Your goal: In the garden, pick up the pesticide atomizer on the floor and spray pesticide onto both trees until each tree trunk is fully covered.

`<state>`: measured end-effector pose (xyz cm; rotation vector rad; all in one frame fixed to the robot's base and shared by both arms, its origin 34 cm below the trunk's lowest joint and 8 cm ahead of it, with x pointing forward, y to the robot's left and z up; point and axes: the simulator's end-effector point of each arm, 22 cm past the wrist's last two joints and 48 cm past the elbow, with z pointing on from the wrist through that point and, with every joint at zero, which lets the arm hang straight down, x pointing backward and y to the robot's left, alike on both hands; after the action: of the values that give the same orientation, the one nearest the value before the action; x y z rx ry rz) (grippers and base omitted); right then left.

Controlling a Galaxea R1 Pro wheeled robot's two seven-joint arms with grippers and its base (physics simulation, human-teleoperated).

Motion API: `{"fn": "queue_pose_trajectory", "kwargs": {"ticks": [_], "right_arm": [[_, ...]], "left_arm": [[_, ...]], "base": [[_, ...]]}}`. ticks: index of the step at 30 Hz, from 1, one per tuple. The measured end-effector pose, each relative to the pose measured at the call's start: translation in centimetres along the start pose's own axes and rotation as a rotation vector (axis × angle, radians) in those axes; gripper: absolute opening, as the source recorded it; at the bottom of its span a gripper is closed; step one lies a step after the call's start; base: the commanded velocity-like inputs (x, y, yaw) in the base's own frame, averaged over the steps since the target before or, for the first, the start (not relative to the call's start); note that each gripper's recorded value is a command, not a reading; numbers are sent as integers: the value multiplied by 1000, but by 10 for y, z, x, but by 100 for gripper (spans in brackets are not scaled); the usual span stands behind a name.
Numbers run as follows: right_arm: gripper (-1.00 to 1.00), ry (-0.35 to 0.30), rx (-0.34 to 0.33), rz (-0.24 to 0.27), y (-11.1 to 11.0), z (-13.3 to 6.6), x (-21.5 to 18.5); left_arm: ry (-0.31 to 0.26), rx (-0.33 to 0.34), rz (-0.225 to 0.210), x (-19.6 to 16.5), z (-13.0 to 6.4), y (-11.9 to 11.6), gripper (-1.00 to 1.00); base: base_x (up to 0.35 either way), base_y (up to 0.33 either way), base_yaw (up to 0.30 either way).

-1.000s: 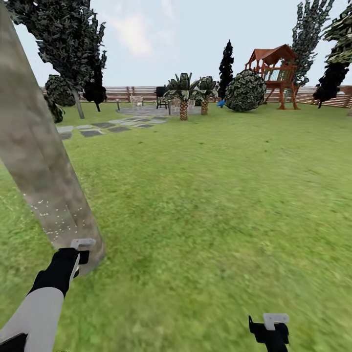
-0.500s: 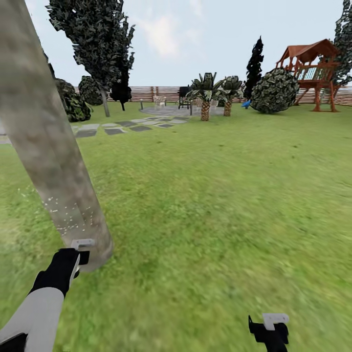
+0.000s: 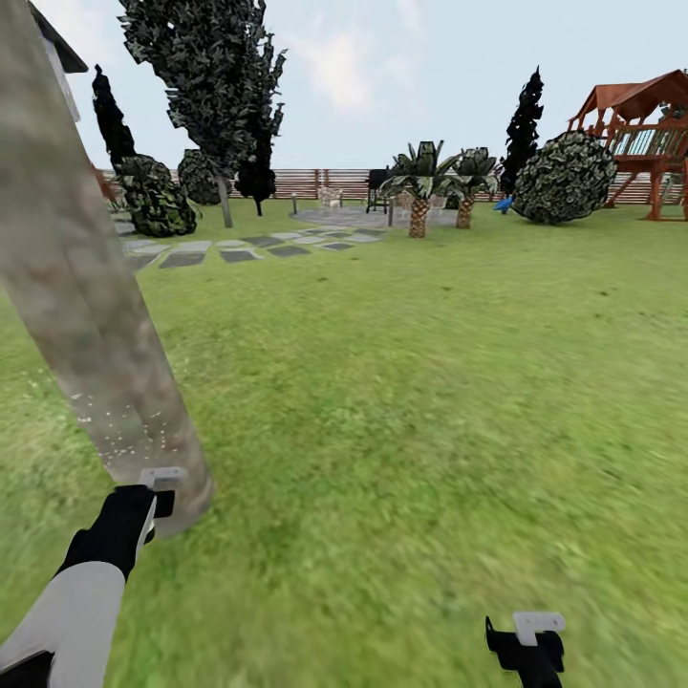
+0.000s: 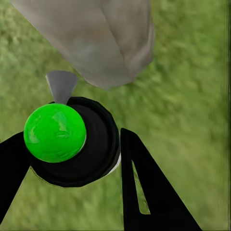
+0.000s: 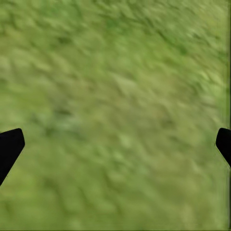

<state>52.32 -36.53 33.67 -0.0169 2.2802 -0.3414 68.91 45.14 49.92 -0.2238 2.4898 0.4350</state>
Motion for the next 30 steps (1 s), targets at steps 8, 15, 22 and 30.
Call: {"fn": "queue_pose_trajectory", "kwargs": {"ticks": [8,15,22,30], "right_arm": [[100,0,0,0,0,0,0],[100,0,0,0,0,0,0],[100,0,0,0,0,0,0],[100,0,0,0,0,0,0]], "left_arm": [[0,0,0,0,0,0,-100],[0,2,-1,0,0,-1,-100],[0,2,0,0,0,-1,-100],[-1,1,-1,0,0,-1,-100]], "base": [[176,-230,8],[173,-230,267],[173,-231,277],[173,-230,277]]}}
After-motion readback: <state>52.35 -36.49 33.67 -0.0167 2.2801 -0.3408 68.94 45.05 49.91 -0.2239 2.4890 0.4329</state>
